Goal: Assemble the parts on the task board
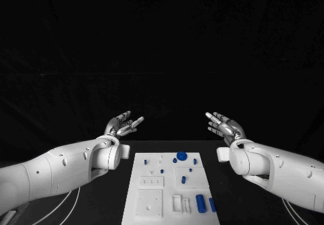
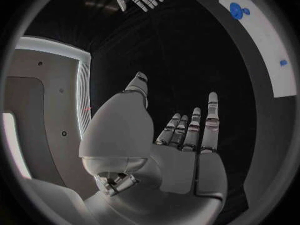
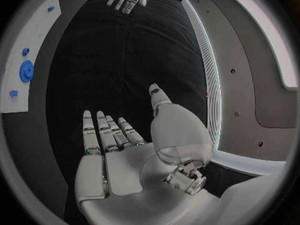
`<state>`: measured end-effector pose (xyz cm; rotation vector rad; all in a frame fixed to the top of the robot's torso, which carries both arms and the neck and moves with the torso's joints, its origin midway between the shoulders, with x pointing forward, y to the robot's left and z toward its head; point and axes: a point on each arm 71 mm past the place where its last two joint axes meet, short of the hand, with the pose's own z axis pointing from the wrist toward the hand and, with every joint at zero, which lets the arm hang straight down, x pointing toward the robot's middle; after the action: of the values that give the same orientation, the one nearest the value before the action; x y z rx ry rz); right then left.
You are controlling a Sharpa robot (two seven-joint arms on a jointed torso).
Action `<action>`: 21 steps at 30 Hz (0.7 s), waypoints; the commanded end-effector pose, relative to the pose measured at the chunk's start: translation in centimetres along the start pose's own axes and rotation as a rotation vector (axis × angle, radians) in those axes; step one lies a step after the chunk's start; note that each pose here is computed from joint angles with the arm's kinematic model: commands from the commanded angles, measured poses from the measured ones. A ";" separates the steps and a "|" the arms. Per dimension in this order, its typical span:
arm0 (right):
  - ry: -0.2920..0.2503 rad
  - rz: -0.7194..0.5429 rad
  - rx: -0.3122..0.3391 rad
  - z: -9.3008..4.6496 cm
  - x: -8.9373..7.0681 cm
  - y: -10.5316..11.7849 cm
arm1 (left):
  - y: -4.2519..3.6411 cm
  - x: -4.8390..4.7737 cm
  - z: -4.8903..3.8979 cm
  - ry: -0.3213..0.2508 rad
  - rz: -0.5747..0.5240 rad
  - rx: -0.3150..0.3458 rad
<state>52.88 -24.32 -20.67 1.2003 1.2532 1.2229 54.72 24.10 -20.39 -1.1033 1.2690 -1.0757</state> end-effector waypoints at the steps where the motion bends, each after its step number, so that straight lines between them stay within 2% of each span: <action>1: 0.203 0.006 0.066 1.1 0.2 0.1 | -0.27 -0.01 1.12 0.103 -0.024 -0.053; 3: 0.229 -0.002 0.078 1.7 -0.5 0.5 | -0.64 -0.46 1.72 0.105 -0.012 -0.054; 6: 0.253 -0.010 0.091 2.3 -1.1 0.8 | -0.91 -0.78 2.14 0.106 -0.004 -0.055; 14: 0.287 -0.024 0.110 3.1 -2.0 1.3 | -1.00 -0.89 2.27 0.107 -0.001 -0.055; 15: 0.255 -0.331 -0.017 3.6 -2.5 1.8 | -0.94 -0.69 2.08 0.136 -0.008 -0.053; 21: 0.272 -0.567 -0.095 4.0 -1.9 1.8 | -0.99 -0.85 1.77 0.141 0.009 -0.035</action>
<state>56.99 -26.57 -19.21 0.8293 1.5467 1.1448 56.57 25.16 -19.41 -1.0924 1.3871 -1.1118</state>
